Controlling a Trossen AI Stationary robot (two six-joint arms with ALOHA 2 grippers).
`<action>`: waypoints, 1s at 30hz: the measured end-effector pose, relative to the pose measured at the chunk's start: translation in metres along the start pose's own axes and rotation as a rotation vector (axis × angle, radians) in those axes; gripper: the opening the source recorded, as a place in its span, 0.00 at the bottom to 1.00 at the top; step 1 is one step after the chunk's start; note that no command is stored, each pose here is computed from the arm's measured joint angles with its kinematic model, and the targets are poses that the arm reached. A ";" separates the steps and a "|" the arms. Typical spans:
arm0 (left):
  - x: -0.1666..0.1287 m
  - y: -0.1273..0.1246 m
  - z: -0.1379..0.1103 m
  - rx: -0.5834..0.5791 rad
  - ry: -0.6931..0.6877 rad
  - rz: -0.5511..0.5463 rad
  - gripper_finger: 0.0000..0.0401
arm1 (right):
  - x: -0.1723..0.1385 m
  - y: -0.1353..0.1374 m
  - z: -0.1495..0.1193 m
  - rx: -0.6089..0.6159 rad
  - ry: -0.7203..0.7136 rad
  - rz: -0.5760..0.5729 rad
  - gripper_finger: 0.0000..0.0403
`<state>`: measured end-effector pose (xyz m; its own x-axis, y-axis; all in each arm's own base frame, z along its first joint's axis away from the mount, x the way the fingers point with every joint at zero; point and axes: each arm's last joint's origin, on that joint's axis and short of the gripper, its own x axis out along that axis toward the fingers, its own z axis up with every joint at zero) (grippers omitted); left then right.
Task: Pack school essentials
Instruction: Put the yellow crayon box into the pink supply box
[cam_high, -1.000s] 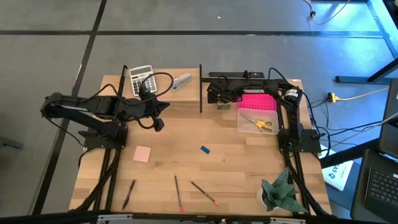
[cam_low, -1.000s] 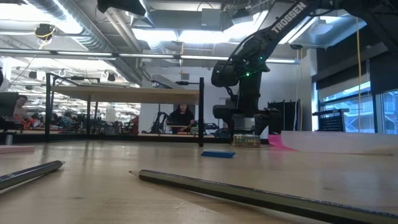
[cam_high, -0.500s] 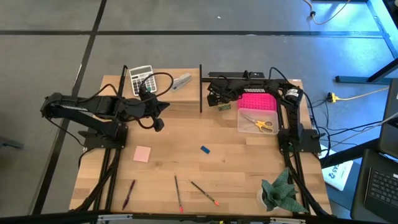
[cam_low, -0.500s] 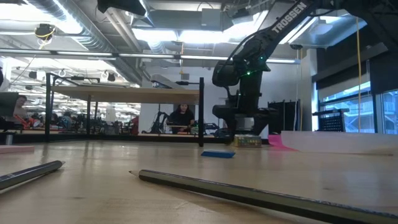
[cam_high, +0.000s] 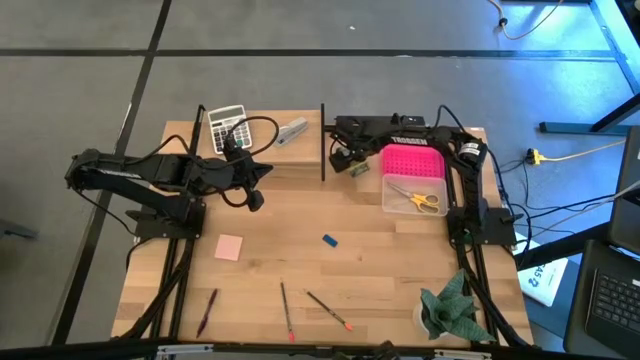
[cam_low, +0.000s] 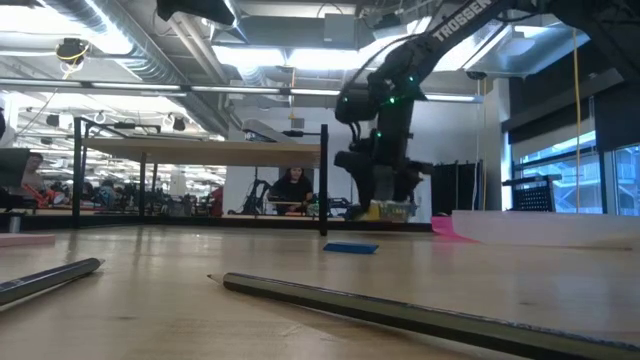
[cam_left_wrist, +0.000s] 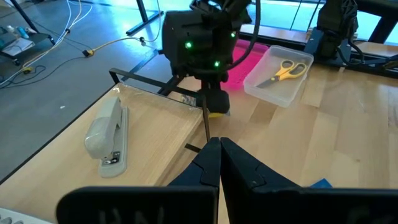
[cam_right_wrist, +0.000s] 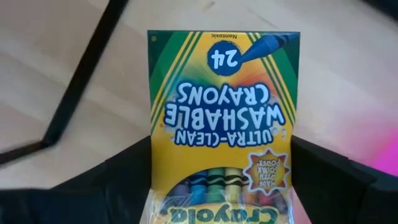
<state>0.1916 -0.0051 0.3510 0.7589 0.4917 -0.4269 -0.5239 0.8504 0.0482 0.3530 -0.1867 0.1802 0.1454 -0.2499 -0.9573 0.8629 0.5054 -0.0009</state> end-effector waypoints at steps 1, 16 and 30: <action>0.000 0.000 0.000 0.000 0.000 0.000 0.00 | -0.004 0.000 0.002 -0.013 0.006 -0.005 0.83; 0.000 0.000 0.000 0.000 0.000 -0.001 0.00 | -0.052 -0.005 0.004 -0.290 0.201 -0.081 0.83; 0.000 -0.001 0.001 -0.007 0.002 -0.033 0.00 | -0.132 -0.008 -0.024 -0.473 0.151 -0.023 0.83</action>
<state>0.1924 -0.0060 0.3514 0.7754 0.4628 -0.4297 -0.5010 0.8650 0.0276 0.3154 -0.1376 0.2994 0.0270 -0.1601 -0.9867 0.5456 0.8295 -0.1196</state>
